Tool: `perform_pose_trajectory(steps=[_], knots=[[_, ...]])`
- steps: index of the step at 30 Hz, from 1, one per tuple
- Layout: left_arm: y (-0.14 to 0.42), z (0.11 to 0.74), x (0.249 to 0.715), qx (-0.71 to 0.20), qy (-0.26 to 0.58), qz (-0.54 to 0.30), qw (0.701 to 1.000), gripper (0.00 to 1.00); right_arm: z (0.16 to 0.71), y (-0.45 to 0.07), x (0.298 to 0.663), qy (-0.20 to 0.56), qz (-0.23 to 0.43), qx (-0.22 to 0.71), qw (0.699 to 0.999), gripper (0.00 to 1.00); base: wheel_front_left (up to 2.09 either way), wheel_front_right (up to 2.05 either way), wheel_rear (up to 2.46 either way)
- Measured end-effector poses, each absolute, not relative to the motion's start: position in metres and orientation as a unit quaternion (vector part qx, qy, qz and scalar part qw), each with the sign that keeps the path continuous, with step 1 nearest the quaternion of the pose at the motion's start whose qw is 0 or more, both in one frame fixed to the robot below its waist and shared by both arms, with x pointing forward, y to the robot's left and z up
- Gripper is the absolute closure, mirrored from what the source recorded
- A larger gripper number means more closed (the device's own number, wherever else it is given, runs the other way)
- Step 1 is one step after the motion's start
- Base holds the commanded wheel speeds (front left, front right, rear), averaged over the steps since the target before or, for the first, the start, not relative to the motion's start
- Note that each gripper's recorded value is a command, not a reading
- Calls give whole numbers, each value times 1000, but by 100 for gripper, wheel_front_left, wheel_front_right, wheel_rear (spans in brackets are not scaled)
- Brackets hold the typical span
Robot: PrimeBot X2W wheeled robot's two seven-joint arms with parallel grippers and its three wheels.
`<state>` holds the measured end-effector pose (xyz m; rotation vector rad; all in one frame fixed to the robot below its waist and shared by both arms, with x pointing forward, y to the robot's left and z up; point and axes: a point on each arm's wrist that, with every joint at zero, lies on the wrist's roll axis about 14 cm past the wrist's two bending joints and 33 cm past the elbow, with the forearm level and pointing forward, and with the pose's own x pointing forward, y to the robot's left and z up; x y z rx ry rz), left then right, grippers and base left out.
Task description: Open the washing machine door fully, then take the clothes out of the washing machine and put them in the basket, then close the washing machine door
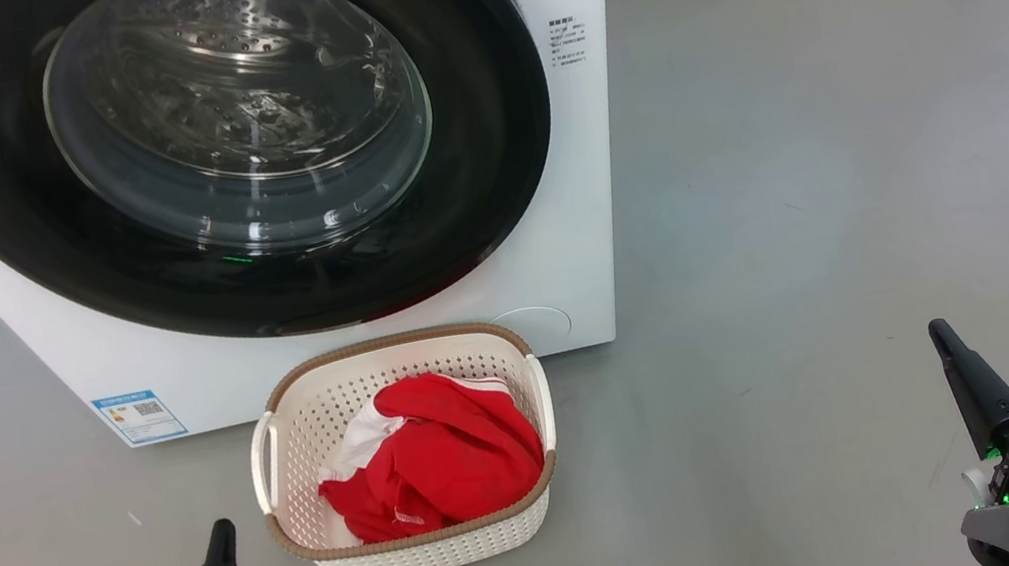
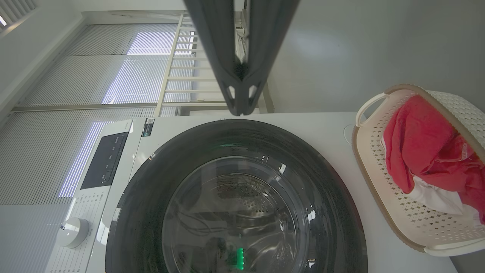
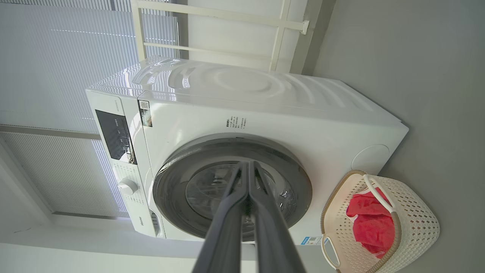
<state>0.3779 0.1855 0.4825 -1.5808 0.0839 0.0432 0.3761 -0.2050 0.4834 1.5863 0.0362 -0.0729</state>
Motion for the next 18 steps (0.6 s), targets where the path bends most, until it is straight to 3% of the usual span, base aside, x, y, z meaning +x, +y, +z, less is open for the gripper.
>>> perform_pose_trajectory(steps=[18], knots=[[185, 482, 378, -710, 38, 19, 703, 100, 483, -205, 376, 16, -33, 713, 701, 100, 0, 0, 0]])
